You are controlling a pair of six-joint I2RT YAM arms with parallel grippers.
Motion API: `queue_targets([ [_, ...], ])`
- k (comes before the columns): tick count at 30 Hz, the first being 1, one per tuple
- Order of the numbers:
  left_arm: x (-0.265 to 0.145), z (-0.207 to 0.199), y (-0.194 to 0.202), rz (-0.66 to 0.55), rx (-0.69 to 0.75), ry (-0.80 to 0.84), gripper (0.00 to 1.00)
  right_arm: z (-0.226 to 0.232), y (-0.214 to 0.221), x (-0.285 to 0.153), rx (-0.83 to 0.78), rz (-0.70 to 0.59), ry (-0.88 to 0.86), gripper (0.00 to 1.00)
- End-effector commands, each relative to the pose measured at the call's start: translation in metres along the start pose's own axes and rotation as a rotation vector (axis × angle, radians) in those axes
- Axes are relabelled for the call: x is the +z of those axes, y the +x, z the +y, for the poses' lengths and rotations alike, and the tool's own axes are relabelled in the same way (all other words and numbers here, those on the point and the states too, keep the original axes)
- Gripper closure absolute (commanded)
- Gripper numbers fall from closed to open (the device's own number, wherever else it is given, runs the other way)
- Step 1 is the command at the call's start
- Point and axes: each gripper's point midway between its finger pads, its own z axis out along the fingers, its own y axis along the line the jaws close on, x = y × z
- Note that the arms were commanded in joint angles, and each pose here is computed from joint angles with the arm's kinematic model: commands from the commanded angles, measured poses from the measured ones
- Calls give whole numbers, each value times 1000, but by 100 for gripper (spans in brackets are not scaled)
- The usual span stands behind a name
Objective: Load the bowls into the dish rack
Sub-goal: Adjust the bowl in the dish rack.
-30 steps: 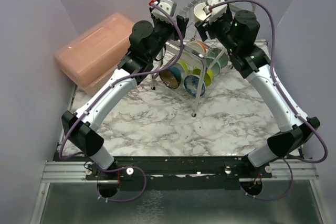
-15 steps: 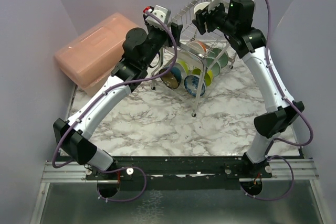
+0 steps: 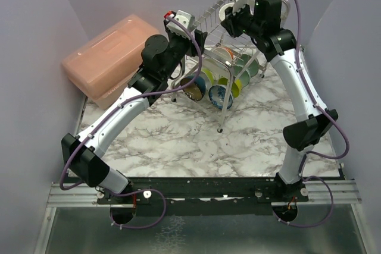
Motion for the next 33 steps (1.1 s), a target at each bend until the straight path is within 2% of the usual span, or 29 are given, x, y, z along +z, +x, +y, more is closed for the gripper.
queue_targets([
  [1,-9,7,-14,-42,-4,-25,31,0,10,4,27,40,3,91],
  [4,-8,7,-15,-48,-6,-24,31,-1,3,0,39,22,8,99],
  [9,-5,4,-16,-66,-11,-10,31,5,-17,-11,91,-35,-10,99],
  [17,0,-5,-29,-114,7,46,32,17,-68,-40,323,-190,-58,99],
  [25,0,-17,-30,-122,64,120,16,25,-98,-74,647,-348,-209,99],
  [29,0,-20,-31,-110,72,142,14,21,-111,-93,758,-442,-296,99],
  [33,2,-21,-27,-89,62,147,13,22,-112,-103,856,-474,-376,99],
])
